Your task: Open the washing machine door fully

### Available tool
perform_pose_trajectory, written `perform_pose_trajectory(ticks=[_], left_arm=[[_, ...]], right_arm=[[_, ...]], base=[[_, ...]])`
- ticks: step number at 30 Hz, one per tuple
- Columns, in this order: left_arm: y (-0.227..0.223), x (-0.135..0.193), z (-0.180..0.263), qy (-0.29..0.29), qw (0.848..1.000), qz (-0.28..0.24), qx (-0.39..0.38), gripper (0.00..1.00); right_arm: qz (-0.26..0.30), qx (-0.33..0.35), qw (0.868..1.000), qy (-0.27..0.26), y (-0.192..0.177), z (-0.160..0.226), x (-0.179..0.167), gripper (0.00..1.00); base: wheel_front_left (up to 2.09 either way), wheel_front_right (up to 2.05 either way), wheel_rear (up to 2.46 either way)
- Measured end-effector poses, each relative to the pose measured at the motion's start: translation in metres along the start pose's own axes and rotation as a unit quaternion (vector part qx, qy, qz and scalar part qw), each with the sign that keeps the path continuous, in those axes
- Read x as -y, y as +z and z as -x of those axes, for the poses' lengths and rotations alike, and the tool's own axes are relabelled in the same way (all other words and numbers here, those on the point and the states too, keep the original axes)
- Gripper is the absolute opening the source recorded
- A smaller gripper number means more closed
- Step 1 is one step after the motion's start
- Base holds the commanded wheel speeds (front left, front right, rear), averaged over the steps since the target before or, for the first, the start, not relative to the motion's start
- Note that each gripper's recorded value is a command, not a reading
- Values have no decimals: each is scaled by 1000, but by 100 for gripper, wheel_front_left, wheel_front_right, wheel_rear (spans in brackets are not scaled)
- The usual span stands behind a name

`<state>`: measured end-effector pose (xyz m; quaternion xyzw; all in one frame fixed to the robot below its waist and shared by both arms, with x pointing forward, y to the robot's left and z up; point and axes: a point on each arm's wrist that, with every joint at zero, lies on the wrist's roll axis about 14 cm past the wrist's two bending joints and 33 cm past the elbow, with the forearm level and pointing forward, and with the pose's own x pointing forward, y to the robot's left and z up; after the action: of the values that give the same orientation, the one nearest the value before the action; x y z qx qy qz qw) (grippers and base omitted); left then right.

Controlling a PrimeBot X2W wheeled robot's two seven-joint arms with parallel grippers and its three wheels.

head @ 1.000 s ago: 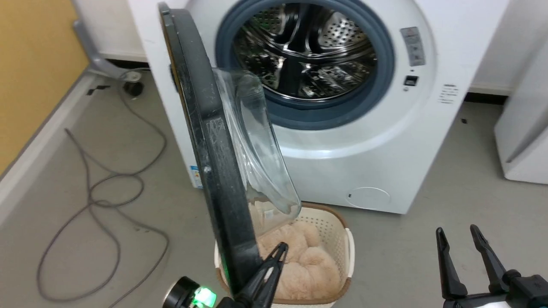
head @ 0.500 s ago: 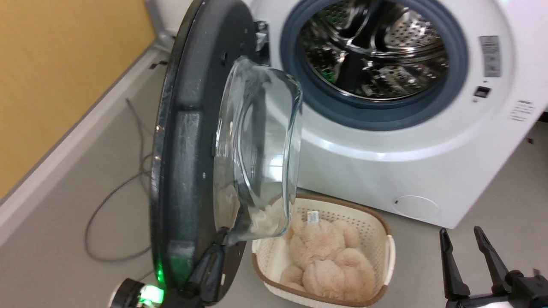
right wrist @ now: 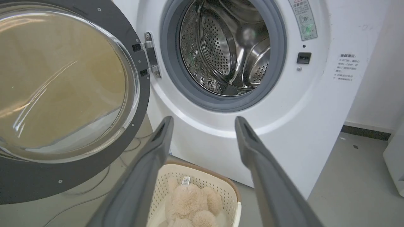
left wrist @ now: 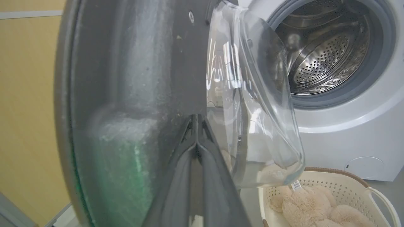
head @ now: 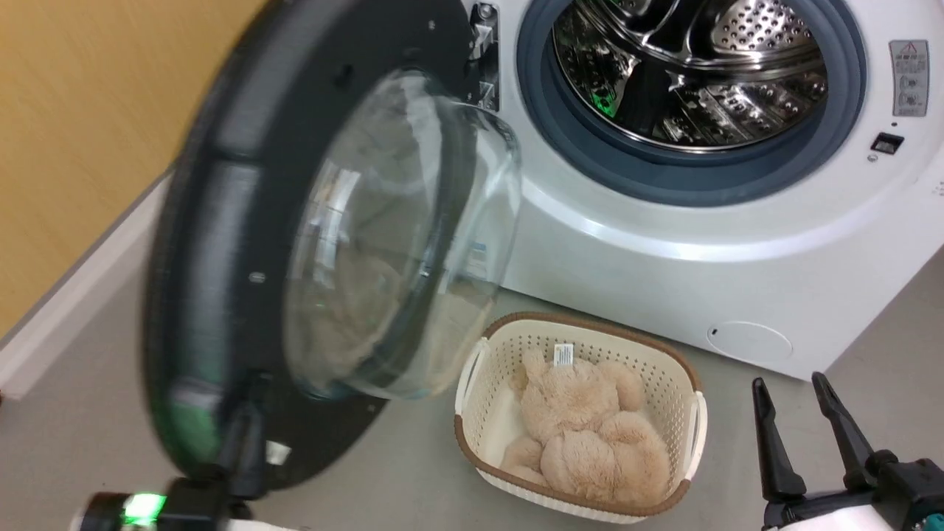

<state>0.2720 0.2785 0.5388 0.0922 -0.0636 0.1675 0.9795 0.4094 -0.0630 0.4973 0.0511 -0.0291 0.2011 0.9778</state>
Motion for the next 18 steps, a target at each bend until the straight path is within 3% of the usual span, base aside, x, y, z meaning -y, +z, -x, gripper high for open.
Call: perform_pose_trajectory(ticks=[18], left_arm=[[-39, -106, -32, 160, 985, -19, -56, 0]], right_arm=[[6, -13, 1000, -28, -13, -4, 22, 100]], base=[[0, 0, 0]])
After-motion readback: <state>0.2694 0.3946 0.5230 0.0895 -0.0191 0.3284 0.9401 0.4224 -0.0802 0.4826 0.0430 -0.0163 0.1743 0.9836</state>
